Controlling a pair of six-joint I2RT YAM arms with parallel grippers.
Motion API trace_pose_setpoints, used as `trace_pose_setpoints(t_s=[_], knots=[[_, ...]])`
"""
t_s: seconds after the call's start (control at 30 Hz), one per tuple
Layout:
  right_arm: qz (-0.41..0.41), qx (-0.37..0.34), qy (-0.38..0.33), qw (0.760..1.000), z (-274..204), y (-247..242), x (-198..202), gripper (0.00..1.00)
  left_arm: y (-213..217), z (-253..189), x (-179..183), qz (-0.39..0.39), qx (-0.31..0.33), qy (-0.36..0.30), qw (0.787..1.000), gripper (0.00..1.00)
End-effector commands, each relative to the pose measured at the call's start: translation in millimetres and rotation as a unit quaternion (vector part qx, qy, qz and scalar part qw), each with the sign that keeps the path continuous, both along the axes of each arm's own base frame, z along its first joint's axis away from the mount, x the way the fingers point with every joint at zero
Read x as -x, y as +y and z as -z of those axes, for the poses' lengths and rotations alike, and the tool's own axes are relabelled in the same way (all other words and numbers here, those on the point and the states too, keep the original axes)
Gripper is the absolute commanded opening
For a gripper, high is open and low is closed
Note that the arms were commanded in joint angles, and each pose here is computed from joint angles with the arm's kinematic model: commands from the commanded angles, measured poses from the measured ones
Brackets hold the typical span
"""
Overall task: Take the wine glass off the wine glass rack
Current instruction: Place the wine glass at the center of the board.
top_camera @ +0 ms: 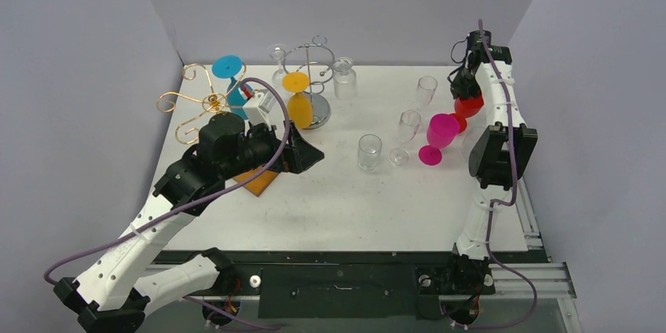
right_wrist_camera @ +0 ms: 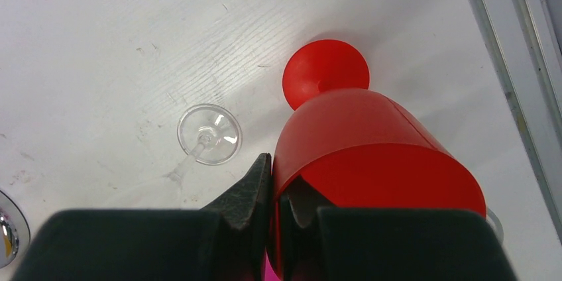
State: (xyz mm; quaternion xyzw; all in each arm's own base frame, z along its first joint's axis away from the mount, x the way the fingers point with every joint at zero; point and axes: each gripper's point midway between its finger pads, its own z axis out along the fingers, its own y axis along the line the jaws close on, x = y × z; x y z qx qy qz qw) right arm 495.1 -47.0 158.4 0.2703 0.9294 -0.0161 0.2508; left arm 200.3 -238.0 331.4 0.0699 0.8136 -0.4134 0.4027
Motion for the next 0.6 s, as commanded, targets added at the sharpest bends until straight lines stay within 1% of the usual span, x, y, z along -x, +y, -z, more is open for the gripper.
trace_pose_setpoints(t_s=[0.0,0.3,0.43,0.5,0.57], knots=[[-0.006,0.004,0.005,1.0,2,-4,1,0.04,-3,-23,-3,0.001,0.019,-0.031,0.999,0.96],[-0.007,0.005,0.013,1.0,9,-4,3,0.07,-5,-20,-4,0.002,0.02,-0.027,0.999,0.96],[-0.008,0.006,0.012,1.0,7,-4,3,0.12,-5,-20,-4,0.001,0.021,-0.027,0.999,0.96],[-0.008,0.007,0.008,1.0,3,-3,3,0.17,-4,-19,-4,-0.001,0.02,-0.026,0.999,0.96],[-0.008,0.008,0.004,1.0,-2,-3,4,0.19,-4,-20,-4,-0.001,0.021,-0.027,0.999,0.96]])
